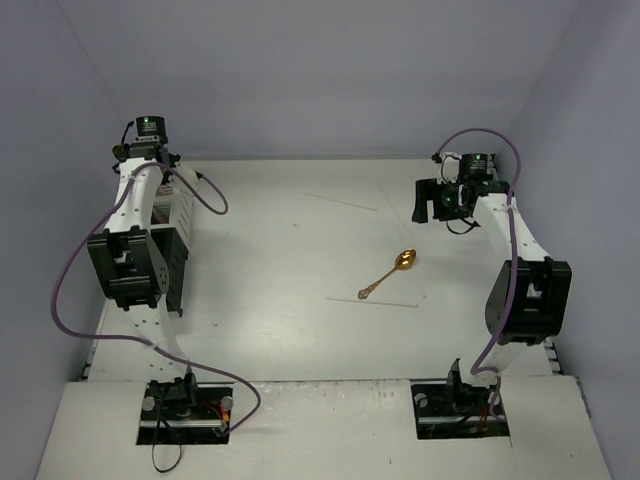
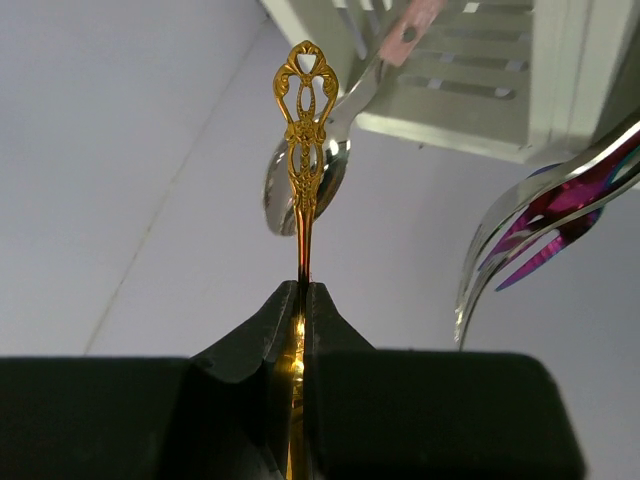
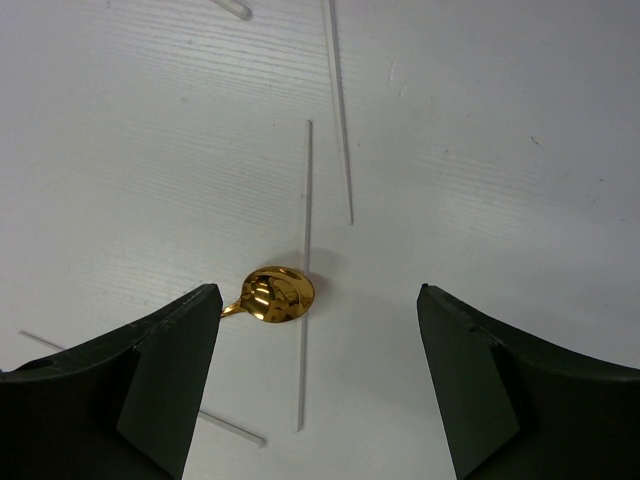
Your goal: Sort the eating utensils into containers
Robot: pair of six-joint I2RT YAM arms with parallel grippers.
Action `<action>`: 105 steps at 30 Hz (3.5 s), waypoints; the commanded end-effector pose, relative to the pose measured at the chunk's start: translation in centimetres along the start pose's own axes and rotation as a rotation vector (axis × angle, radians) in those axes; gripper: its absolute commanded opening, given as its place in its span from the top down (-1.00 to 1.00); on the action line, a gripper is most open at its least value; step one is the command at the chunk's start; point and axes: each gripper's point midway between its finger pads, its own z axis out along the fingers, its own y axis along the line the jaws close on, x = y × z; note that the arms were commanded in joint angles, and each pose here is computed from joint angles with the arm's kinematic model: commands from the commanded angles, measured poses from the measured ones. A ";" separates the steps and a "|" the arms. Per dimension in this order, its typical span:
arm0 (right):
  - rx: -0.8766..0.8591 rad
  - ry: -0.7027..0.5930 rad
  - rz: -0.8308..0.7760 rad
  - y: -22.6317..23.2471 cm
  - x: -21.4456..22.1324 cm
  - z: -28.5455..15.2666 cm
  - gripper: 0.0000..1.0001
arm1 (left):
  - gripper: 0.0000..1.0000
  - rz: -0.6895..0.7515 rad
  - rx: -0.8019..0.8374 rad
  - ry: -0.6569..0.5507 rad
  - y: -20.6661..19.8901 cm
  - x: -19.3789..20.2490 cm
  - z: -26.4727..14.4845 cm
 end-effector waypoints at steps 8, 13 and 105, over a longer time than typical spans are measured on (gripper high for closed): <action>-0.006 -0.072 0.001 0.2 -2.0 -1.2 -0.53 | 1.00 0.749 0.038 0.010 0.7 0.1 -2.2; -0.003 -0.072 -0.001 0.2 -1.9 -1.3 -0.53 | 0.90 0.763 0.037 -0.017 0.4 -1.0 -2.0; 0.117 -0.109 0.280 -8.5 -1.3 -3.2 -0.55 | 1.00 -0.874 0.562 -0.705 -6.7 -62.2 -17.2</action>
